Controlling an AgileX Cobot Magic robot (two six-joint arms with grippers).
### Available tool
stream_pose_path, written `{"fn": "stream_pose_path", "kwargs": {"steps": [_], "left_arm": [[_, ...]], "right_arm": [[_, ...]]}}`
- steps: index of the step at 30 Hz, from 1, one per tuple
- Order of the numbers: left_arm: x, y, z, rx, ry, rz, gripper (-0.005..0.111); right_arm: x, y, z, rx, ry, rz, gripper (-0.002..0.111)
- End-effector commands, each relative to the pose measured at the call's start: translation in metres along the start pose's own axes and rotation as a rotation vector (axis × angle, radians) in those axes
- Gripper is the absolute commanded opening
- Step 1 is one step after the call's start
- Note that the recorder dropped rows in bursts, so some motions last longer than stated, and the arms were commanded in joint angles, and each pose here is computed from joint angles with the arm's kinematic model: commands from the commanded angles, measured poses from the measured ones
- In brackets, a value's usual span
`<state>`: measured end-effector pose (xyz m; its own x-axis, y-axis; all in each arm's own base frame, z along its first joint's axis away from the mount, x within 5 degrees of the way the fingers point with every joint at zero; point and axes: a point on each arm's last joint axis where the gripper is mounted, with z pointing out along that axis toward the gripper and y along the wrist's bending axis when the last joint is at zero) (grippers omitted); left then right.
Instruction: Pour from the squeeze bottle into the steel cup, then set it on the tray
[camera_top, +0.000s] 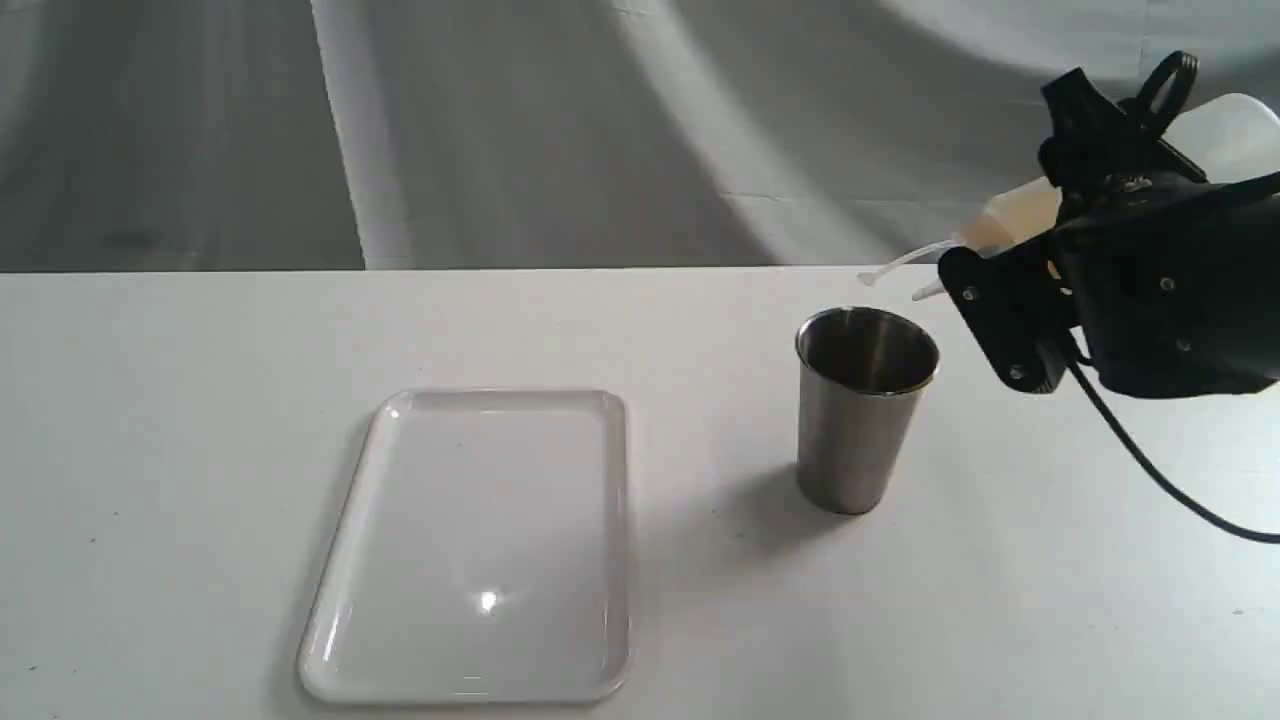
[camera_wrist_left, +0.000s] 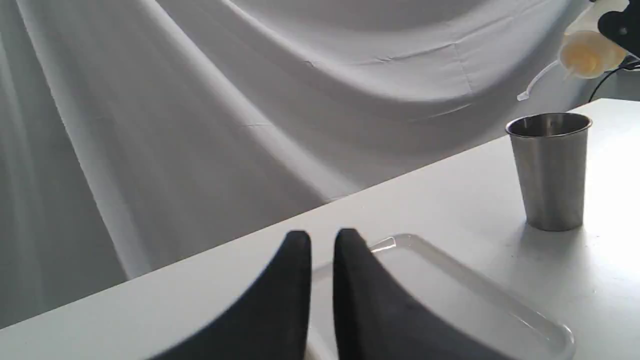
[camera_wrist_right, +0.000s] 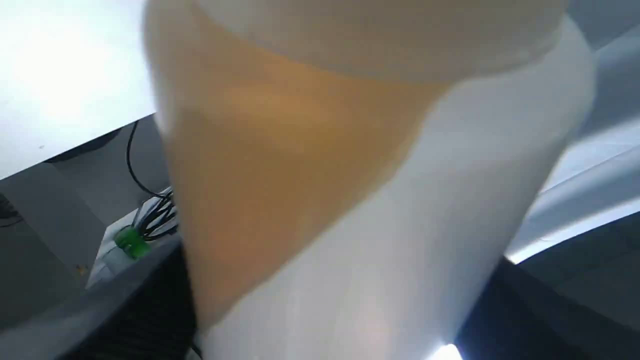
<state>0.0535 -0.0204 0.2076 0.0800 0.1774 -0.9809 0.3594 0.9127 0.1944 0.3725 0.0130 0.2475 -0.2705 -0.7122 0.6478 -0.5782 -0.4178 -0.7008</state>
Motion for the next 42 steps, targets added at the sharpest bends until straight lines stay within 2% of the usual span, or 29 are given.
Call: {"fn": "stream_pose_path", "kwargs": {"steps": [1,32,42], "left_arm": [[0.0011,-0.0003,0.0004,0.000,0.002,-0.005,0.008],[0.0011,-0.0003,0.0004,0.000,0.002,-0.005,0.008],[0.0011,-0.0003,0.0004,0.000,0.002,-0.005,0.008]], "right_arm": [[0.0071,-0.0088,-0.0019,0.039,0.028,-0.009,0.035],[0.0071,-0.0088,-0.0019,0.038,0.028,-0.016,0.034],[0.0071,-0.0088,-0.0019,0.039,0.028,-0.015,0.030]]}}
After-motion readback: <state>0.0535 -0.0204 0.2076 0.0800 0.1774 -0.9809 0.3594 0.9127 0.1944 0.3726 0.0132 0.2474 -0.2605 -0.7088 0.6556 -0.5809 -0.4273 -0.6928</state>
